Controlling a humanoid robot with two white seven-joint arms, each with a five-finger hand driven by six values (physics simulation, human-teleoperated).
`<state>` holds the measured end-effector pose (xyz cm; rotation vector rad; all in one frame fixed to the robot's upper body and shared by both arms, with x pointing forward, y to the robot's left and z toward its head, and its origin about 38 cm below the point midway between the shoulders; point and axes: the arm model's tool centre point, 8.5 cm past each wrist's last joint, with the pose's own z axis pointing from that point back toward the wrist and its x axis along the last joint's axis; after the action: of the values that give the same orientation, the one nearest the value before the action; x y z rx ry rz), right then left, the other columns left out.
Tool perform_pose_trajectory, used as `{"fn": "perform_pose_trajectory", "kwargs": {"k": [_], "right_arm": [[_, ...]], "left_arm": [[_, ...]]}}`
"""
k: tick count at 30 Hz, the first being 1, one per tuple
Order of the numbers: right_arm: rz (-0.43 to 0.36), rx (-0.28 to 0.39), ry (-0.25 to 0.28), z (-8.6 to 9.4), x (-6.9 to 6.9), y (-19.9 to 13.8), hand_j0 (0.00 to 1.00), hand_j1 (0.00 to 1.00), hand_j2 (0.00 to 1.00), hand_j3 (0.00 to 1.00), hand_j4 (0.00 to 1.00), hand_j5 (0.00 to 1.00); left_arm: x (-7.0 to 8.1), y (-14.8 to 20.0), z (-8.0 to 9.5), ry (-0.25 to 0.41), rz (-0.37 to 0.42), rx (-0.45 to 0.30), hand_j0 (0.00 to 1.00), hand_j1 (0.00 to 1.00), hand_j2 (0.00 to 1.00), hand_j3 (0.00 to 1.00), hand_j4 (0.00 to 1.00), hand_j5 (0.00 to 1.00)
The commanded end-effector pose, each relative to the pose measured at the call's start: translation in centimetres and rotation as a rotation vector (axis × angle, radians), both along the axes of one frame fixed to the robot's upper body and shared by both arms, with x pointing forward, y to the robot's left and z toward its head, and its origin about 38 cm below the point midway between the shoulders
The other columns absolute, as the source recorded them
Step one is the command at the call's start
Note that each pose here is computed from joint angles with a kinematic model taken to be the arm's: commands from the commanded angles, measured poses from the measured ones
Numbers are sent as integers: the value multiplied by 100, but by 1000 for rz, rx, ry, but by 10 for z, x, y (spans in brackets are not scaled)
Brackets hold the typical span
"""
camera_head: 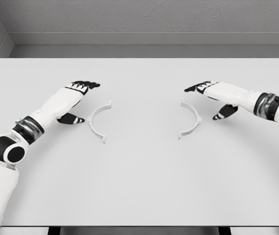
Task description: Assemble PVC drainage pipe clamps
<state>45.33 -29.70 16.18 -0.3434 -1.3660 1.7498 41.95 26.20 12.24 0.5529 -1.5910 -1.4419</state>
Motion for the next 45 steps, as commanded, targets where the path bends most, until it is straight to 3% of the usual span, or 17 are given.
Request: {"fn": "perform_pose_trajectory", "kwargs": {"k": [1,6,21,45], "right_arm": [[-13,20,19,-6,2,1,100,100,100,100,100,100],[-27,29,39,-14,5,2,100,100,100,100,100,100],[-12,52,39,-16,6,15,100,100,100,100,100,100],[7,76,32,-15,7,28,100,100,100,100,100,100]], "left_arm": [[1,-4,-5,22,11,-4,100,100,100,100,100,100],[1,-4,-5,24,13,-4,100,100,100,100,100,100],[3,-2,-6,38,41,-6,100,100,100,100,100,100],[3,-27,-6,34,4,-38,100,100,100,100,100,100]]}}
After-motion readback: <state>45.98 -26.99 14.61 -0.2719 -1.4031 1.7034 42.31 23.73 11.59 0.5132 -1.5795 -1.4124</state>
